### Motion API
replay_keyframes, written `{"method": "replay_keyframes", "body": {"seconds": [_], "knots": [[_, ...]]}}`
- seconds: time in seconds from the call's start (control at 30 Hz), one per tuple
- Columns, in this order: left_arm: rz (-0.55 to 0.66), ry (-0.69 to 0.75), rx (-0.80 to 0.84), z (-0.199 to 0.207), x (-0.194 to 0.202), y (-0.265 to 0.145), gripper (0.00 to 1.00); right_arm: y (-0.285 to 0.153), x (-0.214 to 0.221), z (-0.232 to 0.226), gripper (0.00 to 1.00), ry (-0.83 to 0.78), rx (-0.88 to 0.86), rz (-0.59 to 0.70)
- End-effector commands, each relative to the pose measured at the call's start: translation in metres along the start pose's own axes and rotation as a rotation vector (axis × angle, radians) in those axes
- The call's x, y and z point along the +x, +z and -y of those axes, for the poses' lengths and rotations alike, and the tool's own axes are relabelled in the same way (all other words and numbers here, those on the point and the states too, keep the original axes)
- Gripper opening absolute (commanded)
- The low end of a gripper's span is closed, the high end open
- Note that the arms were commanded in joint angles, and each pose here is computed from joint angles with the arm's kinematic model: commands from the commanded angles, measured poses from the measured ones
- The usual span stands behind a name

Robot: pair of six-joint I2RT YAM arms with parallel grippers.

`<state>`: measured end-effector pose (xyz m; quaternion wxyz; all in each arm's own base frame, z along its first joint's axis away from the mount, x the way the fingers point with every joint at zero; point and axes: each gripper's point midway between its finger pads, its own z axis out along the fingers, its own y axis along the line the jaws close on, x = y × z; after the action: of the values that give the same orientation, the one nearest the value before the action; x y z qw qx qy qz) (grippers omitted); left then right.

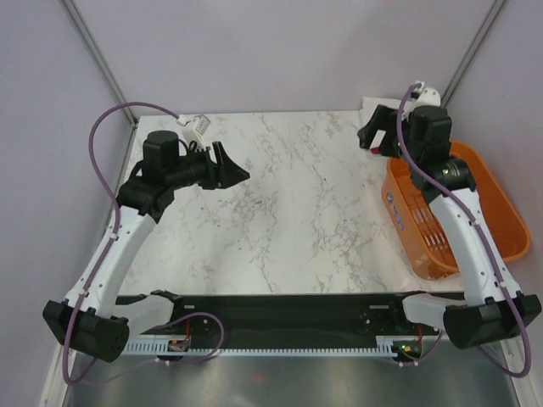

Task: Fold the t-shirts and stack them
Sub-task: Reset both grippers

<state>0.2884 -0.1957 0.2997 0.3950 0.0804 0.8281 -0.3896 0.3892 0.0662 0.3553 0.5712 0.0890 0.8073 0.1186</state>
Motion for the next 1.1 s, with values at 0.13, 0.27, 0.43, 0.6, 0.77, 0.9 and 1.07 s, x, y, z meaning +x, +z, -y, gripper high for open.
{"method": "replay_keyframes", "body": {"seconds": [0.13, 0.27, 0.43, 0.6, 0.77, 0.9, 1.07], "knots": [[0.124, 0.084, 0.016, 0.020, -0.005, -0.039, 1.00, -0.051, 0.073, -0.020, 0.98, 0.149, -0.148, -0.169], [0.194, 0.103, 0.010, 0.028, -0.003, -0.062, 1.00, -0.072, 0.092, -0.014, 0.98, 0.153, -0.145, -0.200], [0.247, 0.123, 0.036, 0.040, 0.001, -0.082, 1.00, -0.086, 0.112, -0.014, 0.98, 0.159, -0.175, -0.254], [0.222, 0.114, 0.064, 0.042, 0.012, -0.082, 1.00, -0.095, 0.111, -0.016, 0.98, 0.163, -0.193, -0.240], [0.202, 0.112, 0.094, 0.045, 0.018, -0.082, 1.00, -0.100, 0.112, -0.015, 0.98, 0.173, -0.193, -0.231], [0.204, 0.114, 0.096, 0.046, 0.019, -0.083, 1.00, -0.100, 0.113, -0.015, 0.98, 0.181, -0.196, -0.230], [0.199, 0.119, 0.102, 0.047, 0.020, -0.083, 1.00, -0.097, 0.118, -0.011, 0.98, 0.176, -0.179, -0.237]]}}
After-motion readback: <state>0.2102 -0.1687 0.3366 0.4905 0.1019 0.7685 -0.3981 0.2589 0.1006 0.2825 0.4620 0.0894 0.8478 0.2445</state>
